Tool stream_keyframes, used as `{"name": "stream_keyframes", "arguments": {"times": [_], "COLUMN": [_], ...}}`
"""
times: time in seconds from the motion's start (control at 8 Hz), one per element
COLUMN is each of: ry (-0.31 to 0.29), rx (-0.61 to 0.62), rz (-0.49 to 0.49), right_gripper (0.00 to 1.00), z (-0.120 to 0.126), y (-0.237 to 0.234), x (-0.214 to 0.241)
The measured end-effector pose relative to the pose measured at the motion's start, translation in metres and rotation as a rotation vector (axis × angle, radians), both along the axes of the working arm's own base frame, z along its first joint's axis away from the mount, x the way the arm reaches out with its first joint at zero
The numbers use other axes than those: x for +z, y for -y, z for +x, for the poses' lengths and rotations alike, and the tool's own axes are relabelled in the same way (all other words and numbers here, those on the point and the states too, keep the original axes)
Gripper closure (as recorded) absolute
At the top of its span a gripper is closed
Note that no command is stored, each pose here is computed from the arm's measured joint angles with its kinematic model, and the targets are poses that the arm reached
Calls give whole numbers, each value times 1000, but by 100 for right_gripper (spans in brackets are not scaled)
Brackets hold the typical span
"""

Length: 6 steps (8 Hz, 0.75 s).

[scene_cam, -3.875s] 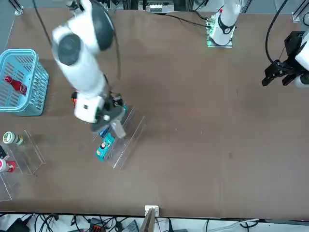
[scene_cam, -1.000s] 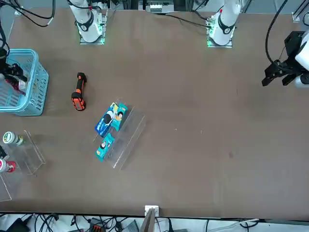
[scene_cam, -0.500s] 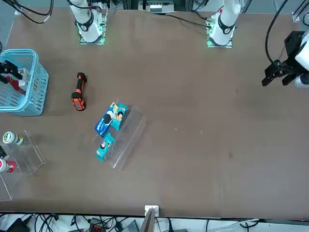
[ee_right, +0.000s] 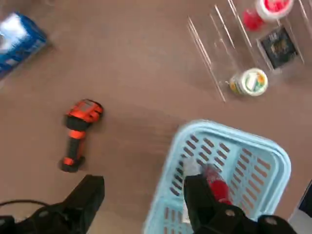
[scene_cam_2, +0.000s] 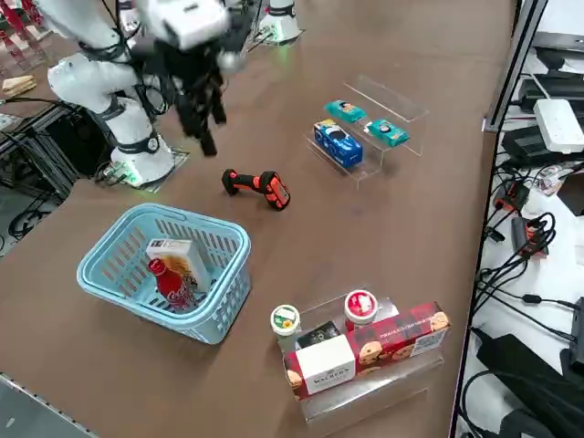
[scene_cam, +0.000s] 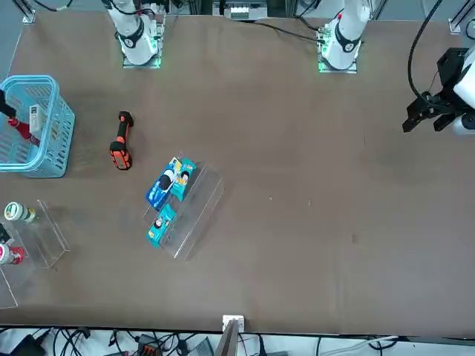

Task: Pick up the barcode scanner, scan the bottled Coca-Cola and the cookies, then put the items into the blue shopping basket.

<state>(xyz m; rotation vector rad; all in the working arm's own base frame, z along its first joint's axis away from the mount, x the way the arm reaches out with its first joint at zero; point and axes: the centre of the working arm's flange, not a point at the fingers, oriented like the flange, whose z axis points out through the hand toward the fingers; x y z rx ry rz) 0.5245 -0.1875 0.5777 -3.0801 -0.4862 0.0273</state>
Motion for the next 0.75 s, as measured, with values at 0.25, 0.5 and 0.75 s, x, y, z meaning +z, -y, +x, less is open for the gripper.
{"name": "stream_keyframes", "arguments": {"times": [0.25, 0.5, 0.75], "ry": [-35, -52, -29], "rx": [-59, -155, -250], "rz": [-1, -15, -23], "right_gripper": [0, 0, 0], "z": [13, 17, 14], "y": [-86, -172, -215], "x": [33, 50, 72]}}
